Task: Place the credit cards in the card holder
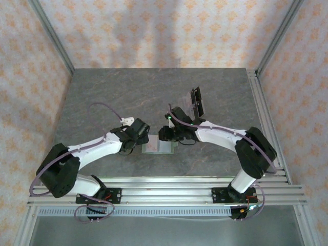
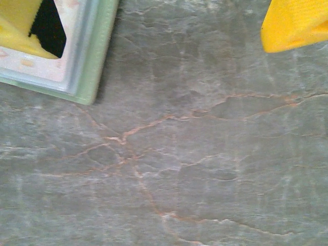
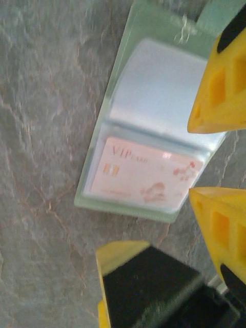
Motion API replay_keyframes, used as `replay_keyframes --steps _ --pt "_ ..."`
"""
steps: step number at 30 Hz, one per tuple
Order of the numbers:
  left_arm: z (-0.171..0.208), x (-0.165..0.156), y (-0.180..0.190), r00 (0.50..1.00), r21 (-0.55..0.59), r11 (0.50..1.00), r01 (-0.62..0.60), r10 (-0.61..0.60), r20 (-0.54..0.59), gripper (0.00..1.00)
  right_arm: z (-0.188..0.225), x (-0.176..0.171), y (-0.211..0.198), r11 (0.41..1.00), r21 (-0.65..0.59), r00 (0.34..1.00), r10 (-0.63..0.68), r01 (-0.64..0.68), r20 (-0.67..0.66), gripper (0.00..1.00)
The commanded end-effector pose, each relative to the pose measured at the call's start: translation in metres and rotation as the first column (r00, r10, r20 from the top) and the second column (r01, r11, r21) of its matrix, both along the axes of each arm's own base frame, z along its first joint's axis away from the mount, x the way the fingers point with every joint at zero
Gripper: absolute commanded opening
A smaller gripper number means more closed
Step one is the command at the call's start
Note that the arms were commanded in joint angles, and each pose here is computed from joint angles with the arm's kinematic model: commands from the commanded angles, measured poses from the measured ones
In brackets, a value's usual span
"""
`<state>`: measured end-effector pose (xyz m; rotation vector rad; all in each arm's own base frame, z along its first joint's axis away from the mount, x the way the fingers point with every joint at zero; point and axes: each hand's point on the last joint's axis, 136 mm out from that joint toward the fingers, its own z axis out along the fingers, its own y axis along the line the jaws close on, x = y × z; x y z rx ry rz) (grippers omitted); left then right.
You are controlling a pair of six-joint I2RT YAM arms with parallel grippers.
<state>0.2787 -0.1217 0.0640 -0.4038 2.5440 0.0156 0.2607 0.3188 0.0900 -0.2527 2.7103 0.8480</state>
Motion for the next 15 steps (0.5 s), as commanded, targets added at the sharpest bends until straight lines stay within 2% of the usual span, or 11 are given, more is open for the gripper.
replay_keyframes --steps 1,8,15 --pt "0.005 0.003 -0.016 0.997 -0.078 0.995 0.065 -0.062 0.039 1.00 -0.002 -0.004 -0.022 0.997 -0.056 0.999 -0.053 0.053 0.011 0.36" --pt "0.002 0.005 -0.032 0.992 -0.158 0.980 0.118 -0.109 0.064 1.00 0.011 -0.003 -0.055 0.982 -0.138 0.989 -0.122 0.132 0.078 0.42" --pt "-0.005 0.007 -0.044 0.988 -0.203 0.968 0.149 -0.137 0.071 1.00 -0.008 0.001 -0.077 0.957 -0.252 0.989 -0.126 0.143 0.080 0.46"
